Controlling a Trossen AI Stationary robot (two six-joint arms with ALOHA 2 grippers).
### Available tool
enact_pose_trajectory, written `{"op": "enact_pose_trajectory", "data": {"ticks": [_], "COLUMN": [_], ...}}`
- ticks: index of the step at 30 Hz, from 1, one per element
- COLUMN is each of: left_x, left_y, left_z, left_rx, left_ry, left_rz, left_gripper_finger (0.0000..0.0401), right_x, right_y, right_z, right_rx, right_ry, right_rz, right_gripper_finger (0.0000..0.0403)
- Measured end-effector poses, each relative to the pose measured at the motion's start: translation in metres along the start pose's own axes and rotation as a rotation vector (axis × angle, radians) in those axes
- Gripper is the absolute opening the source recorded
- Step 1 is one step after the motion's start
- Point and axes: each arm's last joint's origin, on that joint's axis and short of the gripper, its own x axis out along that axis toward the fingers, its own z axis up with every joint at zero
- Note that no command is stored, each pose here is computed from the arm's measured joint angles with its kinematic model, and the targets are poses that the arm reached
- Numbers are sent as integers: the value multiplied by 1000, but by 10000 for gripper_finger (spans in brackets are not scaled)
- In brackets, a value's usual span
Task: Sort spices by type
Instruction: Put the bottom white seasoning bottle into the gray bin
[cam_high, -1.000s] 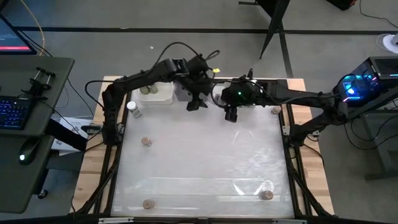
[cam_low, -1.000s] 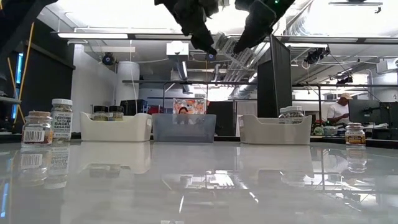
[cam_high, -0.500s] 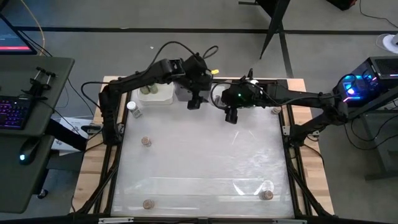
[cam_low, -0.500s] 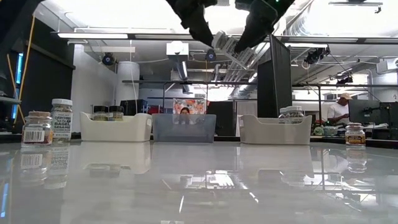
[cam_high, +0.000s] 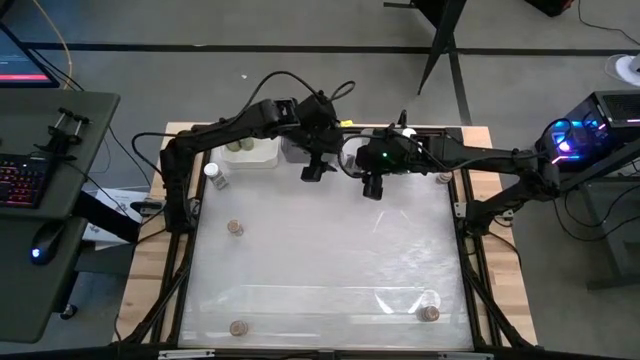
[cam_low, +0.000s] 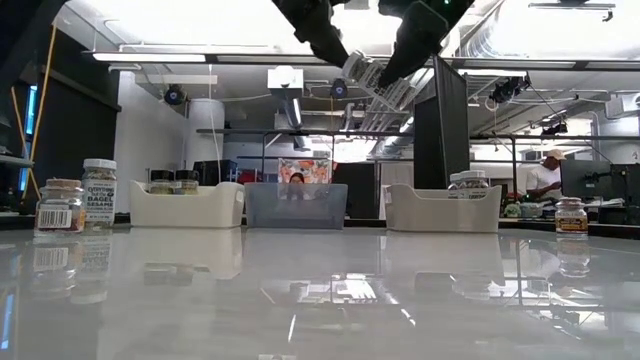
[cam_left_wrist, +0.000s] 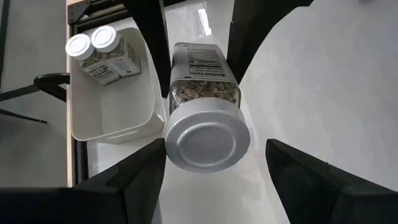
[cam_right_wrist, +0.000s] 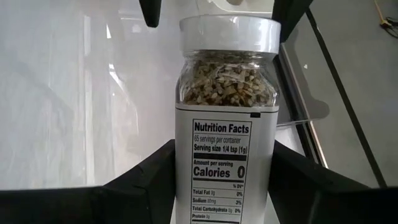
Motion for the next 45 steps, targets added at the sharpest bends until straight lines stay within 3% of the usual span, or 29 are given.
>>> {"op": "enact_pose_trajectory", "data": {"ticks": [12, 24, 34, 38, 42, 45], "left_x": [0, 1, 1, 1, 0, 0], "left_y": [2, 0, -1, -1, -1, -1], "left_z": [12, 3, 10, 10, 9, 9], "left_rx": [0, -28, 8, 31, 47, 48], "left_ry": [-100, -17, -67, -65, -63, -60], "left_rz": [51, 16, 38, 39, 47, 45], "left_gripper_finger": [261, 261, 259, 232, 169, 168], "right_x": [-1, -2, -2, -2, -2, -2], "right_y": [1, 1, 1, 1, 1, 1], "right_z": [9, 12, 14, 14, 15, 16], "right_rx": [19, 30, 26, 29, 29, 30], "right_ry": [-91, -126, -144, -144, -157, -161], "right_rz": [15, 9, 10, 13, 12, 11], "right_gripper_finger": [198, 198, 201, 202, 203, 203]}}
